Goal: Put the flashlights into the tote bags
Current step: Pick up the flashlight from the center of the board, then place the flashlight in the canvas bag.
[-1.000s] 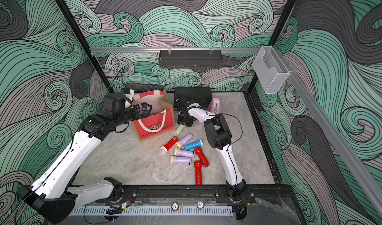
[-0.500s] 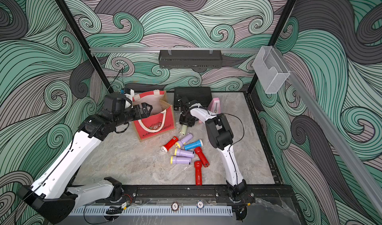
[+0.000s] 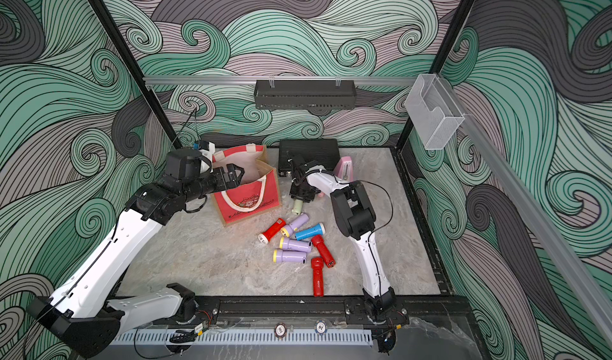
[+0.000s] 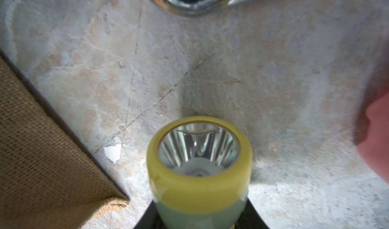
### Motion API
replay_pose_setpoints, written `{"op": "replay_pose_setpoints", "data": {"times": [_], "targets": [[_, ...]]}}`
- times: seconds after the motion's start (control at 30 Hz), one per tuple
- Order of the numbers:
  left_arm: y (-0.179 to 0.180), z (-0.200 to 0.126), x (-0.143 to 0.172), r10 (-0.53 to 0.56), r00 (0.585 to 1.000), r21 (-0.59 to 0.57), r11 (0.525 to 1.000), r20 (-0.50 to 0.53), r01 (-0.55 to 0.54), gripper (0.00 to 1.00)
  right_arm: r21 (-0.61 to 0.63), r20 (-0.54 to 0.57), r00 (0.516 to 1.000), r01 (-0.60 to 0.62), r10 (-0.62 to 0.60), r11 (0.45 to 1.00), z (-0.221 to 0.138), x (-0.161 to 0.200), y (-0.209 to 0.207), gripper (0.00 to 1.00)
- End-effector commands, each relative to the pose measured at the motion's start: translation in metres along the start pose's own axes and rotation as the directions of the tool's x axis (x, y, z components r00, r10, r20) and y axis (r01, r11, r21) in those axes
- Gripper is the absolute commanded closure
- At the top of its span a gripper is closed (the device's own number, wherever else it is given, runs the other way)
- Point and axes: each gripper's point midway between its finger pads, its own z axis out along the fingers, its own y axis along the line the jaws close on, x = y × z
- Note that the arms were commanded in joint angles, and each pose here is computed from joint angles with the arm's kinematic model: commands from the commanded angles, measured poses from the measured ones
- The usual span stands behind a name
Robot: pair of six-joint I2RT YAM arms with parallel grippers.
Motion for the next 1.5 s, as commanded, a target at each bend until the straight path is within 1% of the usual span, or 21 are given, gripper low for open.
{"op": "replay_pose_setpoints", "data": {"times": [0.0,0.07,0.13,0.3,0.37,0.5,0.6,0.7,0.77,0.87,0.97,1.07,1.23,1.27,1.47], "targets": [[-0.014,-0.012,-0.014,0.006,0.999,0.052,0.999,0.048,-0.009,0.01,0.036,0.001,1.000,-0.008,0.007,0.999,-0.002,0.002,-0.013,0.68],[-0.022,-0.014,-0.015,0.011,0.999,0.092,0.996,0.044,-0.015,0.01,-0.006,0.028,1.000,0.005,-0.005,1.000,-0.010,-0.004,-0.006,0.74],[-0.031,-0.016,-0.017,0.013,0.999,0.132,0.991,0.039,-0.018,0.01,-0.068,0.077,0.997,0.023,-0.018,0.997,-0.025,-0.012,0.003,0.81],[-0.053,-0.023,-0.020,0.006,1.000,0.242,0.970,0.021,-0.010,0.01,-0.248,0.215,0.977,0.060,-0.005,0.967,-0.083,-0.031,0.022,0.91],[-0.063,-0.026,-0.023,0.001,1.000,0.288,0.957,0.017,-0.006,0.01,-0.312,0.271,0.963,0.083,0.005,0.946,-0.114,-0.035,0.029,0.94],[-0.083,-0.030,-0.031,-0.006,1.000,0.375,0.927,0.008,0.002,0.01,-0.391,0.371,0.929,0.140,0.016,0.909,-0.169,-0.038,0.036,1.00],[-0.102,-0.030,-0.037,-0.017,1.000,0.457,0.889,-0.013,0.021,0.02,-0.443,0.440,0.897,0.190,0.028,0.876,-0.210,-0.038,0.040,1.00],[-0.121,-0.029,-0.040,-0.019,0.999,0.520,0.854,-0.035,0.034,0.01,-0.499,0.503,0.863,0.249,0.044,0.830,-0.253,-0.036,0.048,1.00],[-0.132,-0.024,-0.037,-0.007,0.998,0.546,0.837,-0.058,0.038,0.01,-0.549,0.555,0.829,0.303,0.069,0.779,-0.288,-0.036,0.057,1.00],[-0.146,-0.014,-0.027,0.009,0.994,0.591,0.804,-0.112,0.059,0.02,-0.607,0.602,0.792,0.371,0.102,0.703,-0.332,-0.031,0.068,1.00],[-0.158,-0.007,-0.018,0.025,0.989,0.615,0.786,-0.144,0.070,0.02,-0.643,0.623,0.772,0.411,0.129,0.647,-0.364,-0.024,0.074,1.00],[-0.168,-0.005,-0.016,0.028,0.989,0.634,0.770,-0.143,0.069,0.05,-0.659,0.629,0.764,0.428,0.142,0.619,-0.381,-0.015,0.076,1.00],[-0.185,-0.002,-0.015,0.042,0.989,0.661,0.748,-0.140,0.062,0.10,-0.677,0.618,0.772,0.425,0.150,0.601,-0.387,-0.003,0.077,1.00],[-0.185,0.010,-0.010,0.046,0.986,0.650,0.757,-0.158,0.069,0.10,-0.681,0.615,0.773,0.423,0.154,0.597,-0.388,-0.002,0.077,1.00],[-0.187,0.027,-0.008,0.040,0.989,0.631,0.773,-0.140,0.058,0.17,-0.695,0.604,0.780,0.416,0.163,0.587,-0.390,0.007,0.081,1.00]]}}
